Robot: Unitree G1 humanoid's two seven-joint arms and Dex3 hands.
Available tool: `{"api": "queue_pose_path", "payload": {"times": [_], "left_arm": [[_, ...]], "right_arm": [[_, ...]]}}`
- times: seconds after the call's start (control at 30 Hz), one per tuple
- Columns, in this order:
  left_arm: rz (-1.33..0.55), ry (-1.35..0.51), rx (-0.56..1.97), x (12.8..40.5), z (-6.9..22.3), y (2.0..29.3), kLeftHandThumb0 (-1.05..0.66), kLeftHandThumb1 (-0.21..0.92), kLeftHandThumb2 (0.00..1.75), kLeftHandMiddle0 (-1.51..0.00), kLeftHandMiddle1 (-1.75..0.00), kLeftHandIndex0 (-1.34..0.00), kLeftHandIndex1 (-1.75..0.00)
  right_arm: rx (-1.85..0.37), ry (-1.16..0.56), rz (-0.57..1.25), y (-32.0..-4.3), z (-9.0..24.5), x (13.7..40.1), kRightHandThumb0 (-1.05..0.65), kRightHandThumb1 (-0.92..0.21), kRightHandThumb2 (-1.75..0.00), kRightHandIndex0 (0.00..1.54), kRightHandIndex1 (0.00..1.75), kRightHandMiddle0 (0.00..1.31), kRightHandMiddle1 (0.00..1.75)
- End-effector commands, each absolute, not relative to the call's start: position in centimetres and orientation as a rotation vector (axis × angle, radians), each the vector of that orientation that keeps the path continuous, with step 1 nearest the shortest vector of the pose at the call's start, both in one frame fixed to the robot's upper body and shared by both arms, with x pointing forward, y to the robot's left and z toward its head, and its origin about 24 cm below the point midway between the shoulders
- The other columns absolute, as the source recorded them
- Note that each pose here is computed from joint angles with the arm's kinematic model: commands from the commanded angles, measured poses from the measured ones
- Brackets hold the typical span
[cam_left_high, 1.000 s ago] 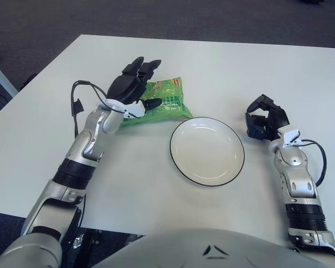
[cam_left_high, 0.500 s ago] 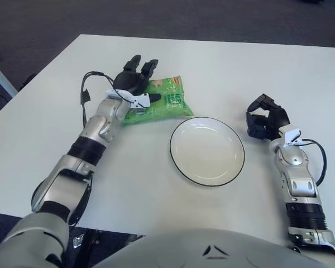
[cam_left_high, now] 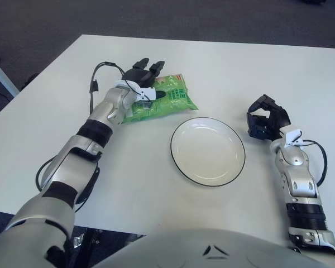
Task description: Put the snack into the plate.
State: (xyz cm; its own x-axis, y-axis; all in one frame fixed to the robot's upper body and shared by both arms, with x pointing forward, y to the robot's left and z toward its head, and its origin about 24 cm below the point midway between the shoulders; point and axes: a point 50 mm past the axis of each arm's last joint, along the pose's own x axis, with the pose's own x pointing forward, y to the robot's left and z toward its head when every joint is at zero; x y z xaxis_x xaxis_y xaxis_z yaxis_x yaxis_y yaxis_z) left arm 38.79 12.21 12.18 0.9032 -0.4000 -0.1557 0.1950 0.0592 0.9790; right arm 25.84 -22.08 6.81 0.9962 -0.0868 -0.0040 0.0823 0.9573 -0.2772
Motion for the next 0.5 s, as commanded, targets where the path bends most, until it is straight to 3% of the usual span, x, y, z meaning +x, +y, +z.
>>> {"api": "queue_pose_path", "payload": {"times": [0.0, 0.2, 0.47], "left_arm": [[-0.633, 0.041, 1.44, 38.5, 8.6, 12.4, -1.05, 0.92, 0.55, 0.0, 0.0, 0.0, -0.06], [-0.774, 0.201, 1.387, 38.7, 7.9, 12.7, -1.05, 0.92, 0.57, 0.0, 0.0, 0.0, -0.11], [-0.879, 0.275, 1.353, 38.2, 7.0, 12.9, -1.05, 0.92, 0.72, 0.0, 0.0, 0.0, -0.03]], "right_arm": [[-0.261, 0.235, -0.086, -22.5, 2.7, 24.1, -0.43, -0.49, -1.1, 1.21, 1.75, 0.48, 1.75], [-0.267, 0.233, -0.092, -22.5, 2.8, 24.0, -0.43, -0.49, -1.1, 1.21, 1.75, 0.48, 1.75], [-0.279, 0.237, -0.09, -22.5, 2.9, 23.8, -0.43, -0.48, -1.1, 1.21, 1.75, 0.48, 1.75]]}}
